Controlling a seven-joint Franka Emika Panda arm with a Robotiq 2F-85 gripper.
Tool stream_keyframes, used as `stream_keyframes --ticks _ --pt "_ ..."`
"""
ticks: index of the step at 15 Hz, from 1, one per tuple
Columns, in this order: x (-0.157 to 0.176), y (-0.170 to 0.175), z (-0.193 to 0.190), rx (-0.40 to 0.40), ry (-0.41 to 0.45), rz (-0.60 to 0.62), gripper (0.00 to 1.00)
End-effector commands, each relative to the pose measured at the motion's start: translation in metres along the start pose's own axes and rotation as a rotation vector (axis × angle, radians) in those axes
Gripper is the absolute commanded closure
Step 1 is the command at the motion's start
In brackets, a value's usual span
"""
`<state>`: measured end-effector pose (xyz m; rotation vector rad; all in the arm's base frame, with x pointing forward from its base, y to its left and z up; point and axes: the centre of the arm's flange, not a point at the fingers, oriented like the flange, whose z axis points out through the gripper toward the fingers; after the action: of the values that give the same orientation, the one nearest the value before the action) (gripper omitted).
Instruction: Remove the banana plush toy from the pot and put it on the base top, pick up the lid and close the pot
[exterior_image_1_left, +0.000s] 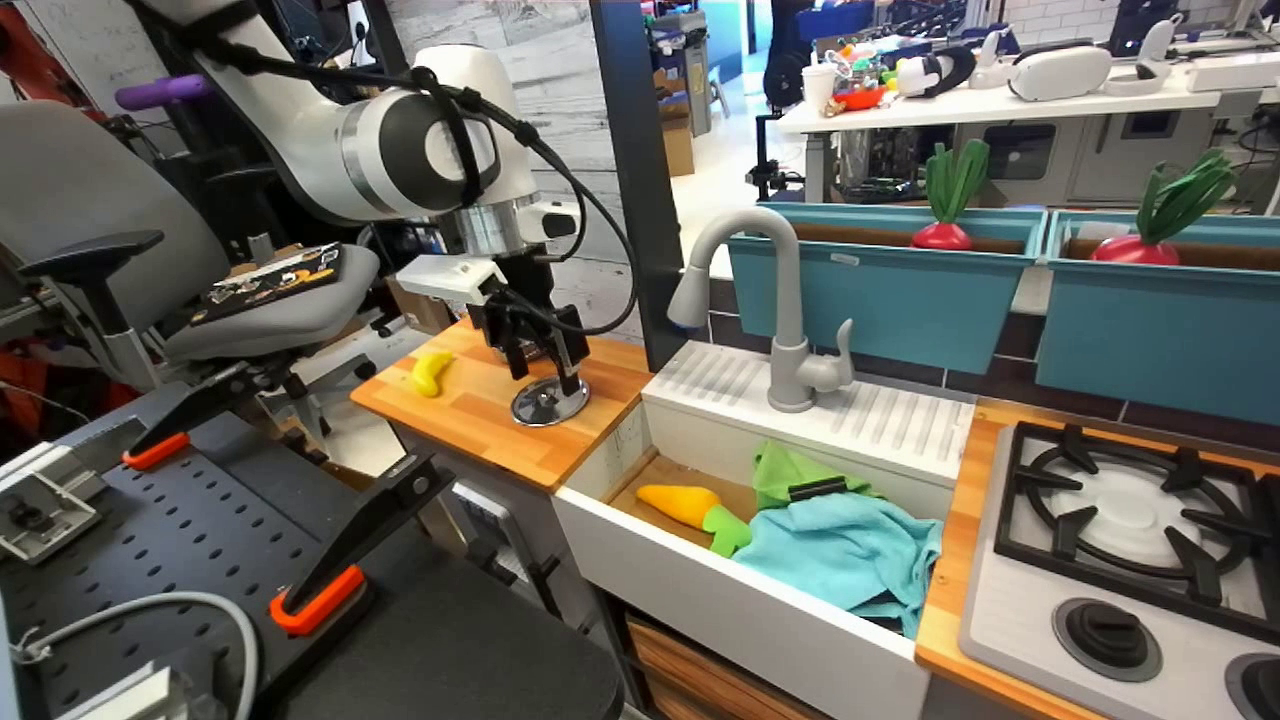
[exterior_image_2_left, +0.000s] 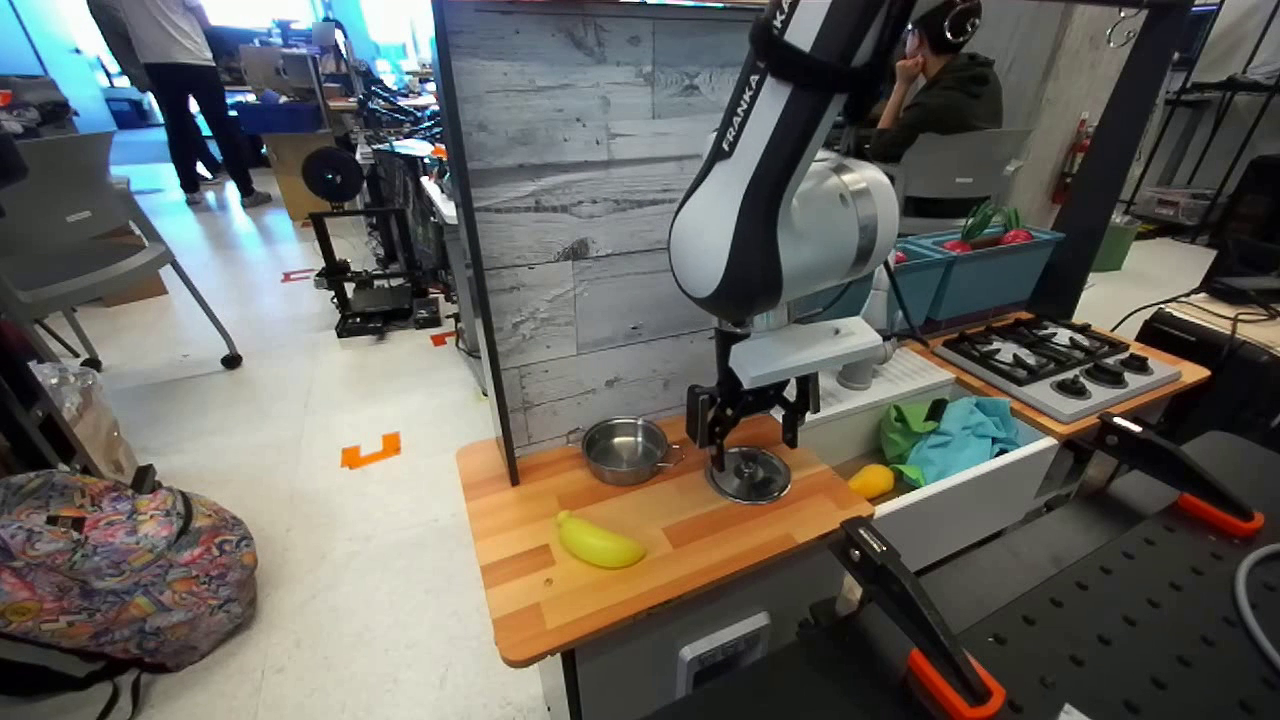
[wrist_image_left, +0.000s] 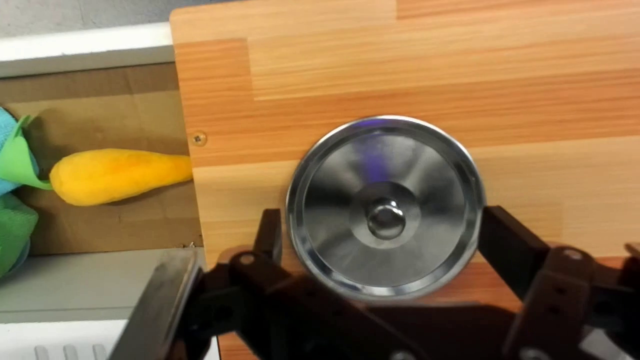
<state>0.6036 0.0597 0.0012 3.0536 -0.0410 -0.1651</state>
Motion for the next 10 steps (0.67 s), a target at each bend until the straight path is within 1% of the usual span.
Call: stream_keyframes --ticks 1,2,3,4,5,6,8,9,10 --pt "0.027 -0.008 0.01 0.035 -0.009 -0.025 0.0" --pt "0.031 -0.01 0.012 0.04 -0.01 -0.034 0.0" --pt "0.034 -0.012 0.013 0.045 -0.011 -0.042 0.19" --pt "0.036 -0.013 0.014 0.05 -0.014 -0.05 0.28" --pt "0.037 -0.015 0.015 0.054 -0.014 -0.056 0.35" --pt "0.037 -0.016 0.015 0.058 -0.013 -0.06 0.44" --pt "0.038 -0.017 0.014 0.063 -0.009 -0.068 0.6" --pt "0.038 -0.018 0.013 0.065 -0.008 -0.072 0.66" --pt "0.037 -0.02 0.01 0.063 -0.007 -0.071 0.24"
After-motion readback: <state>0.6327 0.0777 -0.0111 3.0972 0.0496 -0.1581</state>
